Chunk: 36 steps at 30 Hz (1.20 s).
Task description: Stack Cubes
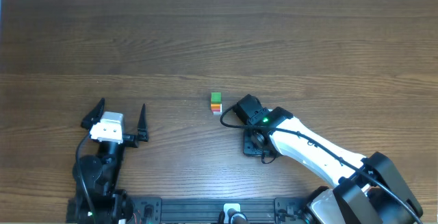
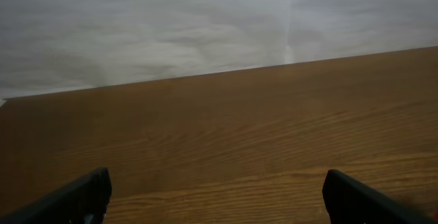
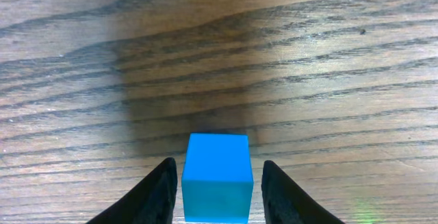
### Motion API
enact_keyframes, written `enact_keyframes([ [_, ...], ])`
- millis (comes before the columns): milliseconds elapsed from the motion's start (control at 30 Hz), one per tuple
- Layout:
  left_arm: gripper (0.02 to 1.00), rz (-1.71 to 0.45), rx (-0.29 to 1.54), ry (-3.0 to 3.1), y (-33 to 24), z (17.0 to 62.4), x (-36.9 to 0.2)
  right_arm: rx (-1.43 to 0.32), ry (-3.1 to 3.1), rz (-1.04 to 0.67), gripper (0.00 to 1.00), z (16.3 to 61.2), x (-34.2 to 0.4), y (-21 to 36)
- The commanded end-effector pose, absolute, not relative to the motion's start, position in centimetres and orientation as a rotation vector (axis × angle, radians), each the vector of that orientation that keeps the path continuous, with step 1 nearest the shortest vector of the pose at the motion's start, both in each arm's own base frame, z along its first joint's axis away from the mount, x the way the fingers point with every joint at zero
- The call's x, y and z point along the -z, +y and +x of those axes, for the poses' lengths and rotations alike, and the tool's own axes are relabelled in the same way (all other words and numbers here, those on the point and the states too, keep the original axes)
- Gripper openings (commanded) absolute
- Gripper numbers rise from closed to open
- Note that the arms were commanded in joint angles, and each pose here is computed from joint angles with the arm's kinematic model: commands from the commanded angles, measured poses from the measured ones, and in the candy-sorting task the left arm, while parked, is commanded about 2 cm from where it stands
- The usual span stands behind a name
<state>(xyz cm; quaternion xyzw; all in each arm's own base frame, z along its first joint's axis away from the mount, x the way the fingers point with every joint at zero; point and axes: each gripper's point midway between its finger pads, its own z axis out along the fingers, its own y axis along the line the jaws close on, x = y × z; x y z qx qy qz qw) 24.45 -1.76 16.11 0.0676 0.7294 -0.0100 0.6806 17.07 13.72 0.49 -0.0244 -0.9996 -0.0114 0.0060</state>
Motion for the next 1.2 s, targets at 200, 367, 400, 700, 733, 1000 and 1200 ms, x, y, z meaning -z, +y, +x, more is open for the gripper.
enact_keyframes([
  [200,0.998,0.16,0.013,1.634,-1.7,24.4,-16.0,0.021,-3.122,-0.074,0.323,16.8,-0.2,13.6],
  [367,1.0,0.16,0.013,1.634,-1.7,24.4,-16.0,0.024,-3.124,-0.073,0.275,16.9,-0.2,13.7],
  [400,0.998,0.16,0.013,1.634,-1.7,24.4,-16.0,0.025,-3.126,-0.074,0.27,16.9,-0.2,13.7],
  [700,0.998,0.16,0.013,1.634,-1.7,24.4,-16.0,0.053,-3.147,-0.073,0.196,17.5,-0.3,14.1],
  [733,0.998,0.16,0.013,1.634,-1.7,24.4,-16.0,0.056,-3.149,-0.075,0.191,17.6,-0.3,14.2],
  [1000,0.998,0.16,0.013,1.634,-1.7,24.4,-16.0,0.072,-3.203,0.008,0.169,20.1,-5.4,15.6],
  [1200,0.998,0.16,0.013,1.634,-1.7,24.4,-16.0,0.116,-3.316,0.045,0.167,24.0,-12.3,17.6],
])
